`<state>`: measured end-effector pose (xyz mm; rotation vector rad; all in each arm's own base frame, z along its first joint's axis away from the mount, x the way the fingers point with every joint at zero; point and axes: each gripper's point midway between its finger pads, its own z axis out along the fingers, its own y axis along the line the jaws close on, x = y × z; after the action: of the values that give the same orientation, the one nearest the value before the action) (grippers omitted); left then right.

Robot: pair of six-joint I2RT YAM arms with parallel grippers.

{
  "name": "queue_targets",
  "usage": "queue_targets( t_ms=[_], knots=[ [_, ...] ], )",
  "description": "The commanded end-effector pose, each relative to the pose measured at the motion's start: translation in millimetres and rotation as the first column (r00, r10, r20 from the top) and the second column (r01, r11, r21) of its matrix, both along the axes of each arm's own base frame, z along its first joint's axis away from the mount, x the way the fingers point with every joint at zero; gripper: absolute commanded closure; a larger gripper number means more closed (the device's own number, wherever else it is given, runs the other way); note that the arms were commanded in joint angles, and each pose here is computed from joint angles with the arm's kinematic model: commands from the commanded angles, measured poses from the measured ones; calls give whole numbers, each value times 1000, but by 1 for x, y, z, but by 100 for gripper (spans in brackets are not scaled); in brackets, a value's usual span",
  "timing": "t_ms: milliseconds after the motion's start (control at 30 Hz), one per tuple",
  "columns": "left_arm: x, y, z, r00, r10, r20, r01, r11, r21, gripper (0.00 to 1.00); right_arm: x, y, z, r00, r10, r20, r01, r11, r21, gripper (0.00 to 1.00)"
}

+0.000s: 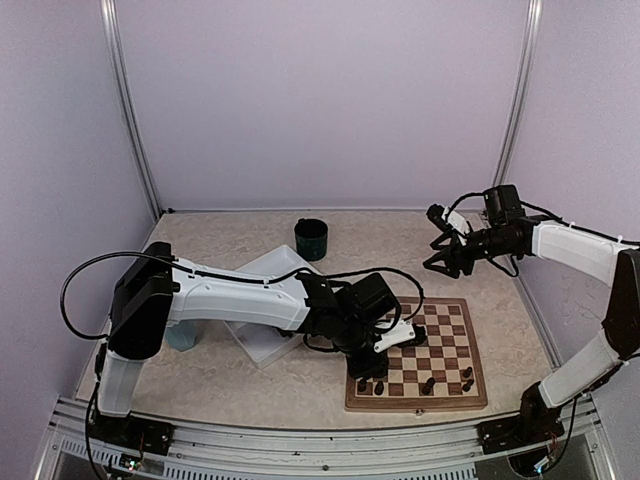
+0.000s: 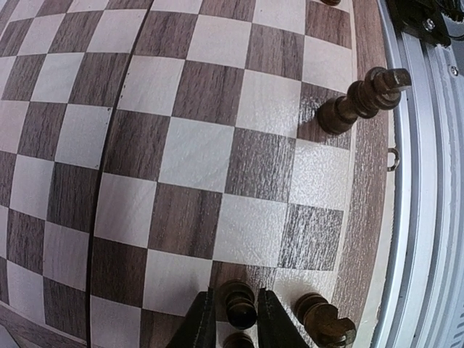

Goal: Set up the chess pieces on the board
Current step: Place the pawn at g7, then pick up the chess pile from the storage box.

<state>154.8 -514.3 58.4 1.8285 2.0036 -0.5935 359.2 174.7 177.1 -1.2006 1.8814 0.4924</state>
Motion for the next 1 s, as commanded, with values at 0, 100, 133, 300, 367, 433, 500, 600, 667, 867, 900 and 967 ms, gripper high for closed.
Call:
queue_targets(
  t_ms=[0, 100, 133, 300, 367, 433, 500, 600, 667, 867, 900, 967],
  knots=[
    [-1, -9, 22, 1000, -7, 24, 8, 998, -62, 77, -2, 3, -4, 1000, 14, -26, -14, 1000, 4, 37],
    [-2, -10, 22, 1000, -11, 13, 12, 998, -68, 77, -2, 2, -6, 999, 14, -31, -14, 1000, 1, 37],
    [-3, -10, 20, 1000, -16, 3, 16, 998, -64, 78, -2, 2, -6, 999, 14, -30, -14, 1000, 2, 37],
    [-7, -10, 16, 999, -30, -39, 28, 998, -61, 77, -2, 2, -7, 999, 13, -34, -13, 1000, 0, 37],
    [-9, -11, 21, 997, -40, -66, 34, 996, -83, 76, -1, 2, -8, 999, 12, -35, -12, 1000, -1, 37],
    [-9, -11, 28, 996, -44, -78, 36, 994, -102, 75, -2, 2, -9, 999, 13, -38, -13, 1000, -1, 37],
    [-6, -10, 35, 996, -39, -81, 30, 993, -118, 74, -1, 2, -10, 999, 13, -41, -13, 1000, -2, 37],
    [3, -8, 47, 997, -18, -80, 6, 989, -151, 74, -1, 2, -11, 999, 15, -44, -15, 1000, -3, 37],
    [11, -6, 53, 997, 8, -74, -20, 985, -174, 74, -1, 2, -11, 999, 14, -44, -15, 1000, -3, 37],
    [31, -1, 44, 995, 74, -60, -83, 984, -156, 75, -1, 2, -13, 999, 11, -47, -12, 1000, -7, 37],
    [33, -1, 43, 995, 83, -57, -91, 984, -155, 77, 0, 2, -12, 999, 12, -47, -12, 1000, -7, 37],
    [42, 2, 41, 992, 118, -44, -123, 981, -148, 79, 0, 2, -13, 999, 11, -47, -11, 1000, -8, 37]
  ],
)
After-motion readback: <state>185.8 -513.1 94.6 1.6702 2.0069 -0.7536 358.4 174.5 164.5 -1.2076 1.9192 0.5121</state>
